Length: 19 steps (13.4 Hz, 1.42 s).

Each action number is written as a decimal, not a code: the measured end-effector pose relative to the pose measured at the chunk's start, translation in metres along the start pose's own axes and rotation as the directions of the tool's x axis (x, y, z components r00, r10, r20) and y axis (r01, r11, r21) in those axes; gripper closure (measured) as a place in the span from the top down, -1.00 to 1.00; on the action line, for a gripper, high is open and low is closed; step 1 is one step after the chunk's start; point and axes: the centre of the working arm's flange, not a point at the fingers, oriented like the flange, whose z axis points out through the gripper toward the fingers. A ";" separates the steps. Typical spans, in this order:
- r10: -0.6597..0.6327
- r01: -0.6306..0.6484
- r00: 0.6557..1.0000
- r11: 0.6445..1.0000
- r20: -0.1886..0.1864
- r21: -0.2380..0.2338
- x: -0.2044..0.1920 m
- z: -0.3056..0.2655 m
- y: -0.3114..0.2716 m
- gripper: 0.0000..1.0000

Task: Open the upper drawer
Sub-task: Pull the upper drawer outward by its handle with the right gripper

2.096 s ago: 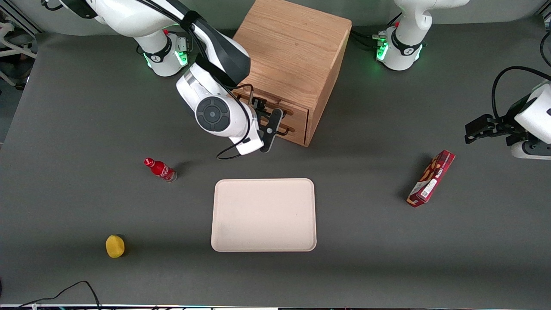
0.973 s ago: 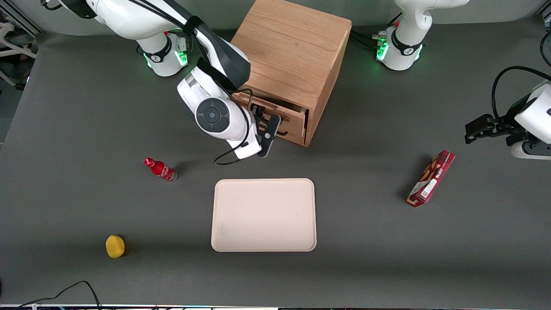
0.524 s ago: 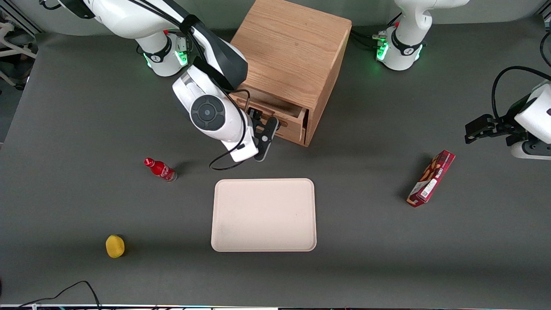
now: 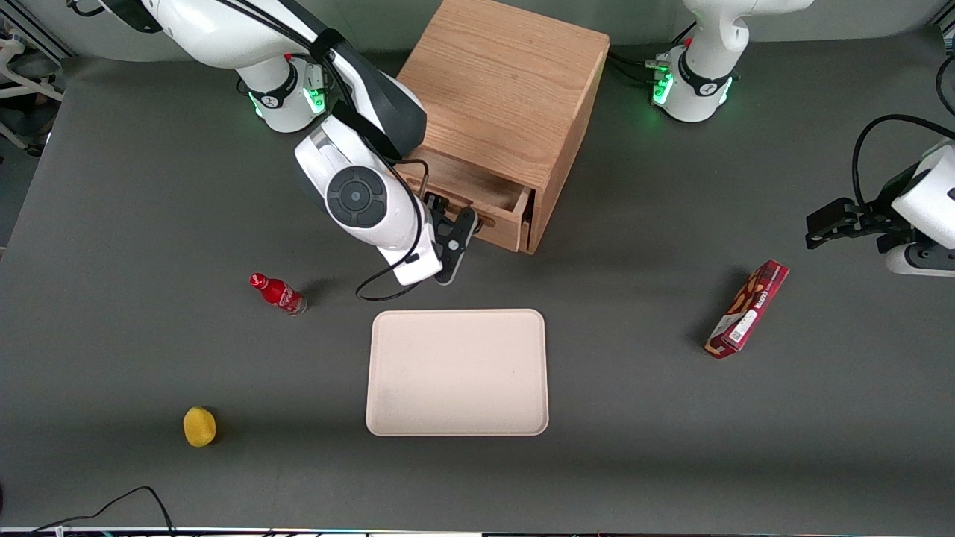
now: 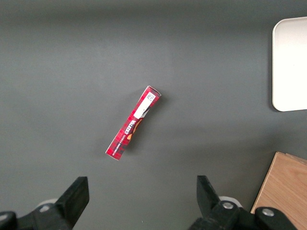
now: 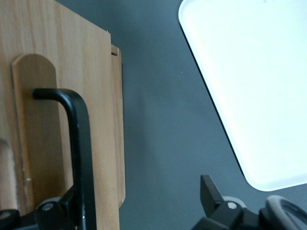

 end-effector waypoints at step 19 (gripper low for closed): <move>0.042 -0.045 0.998 0.997 -0.050 -0.058 -0.020 -0.030 0.055 1.00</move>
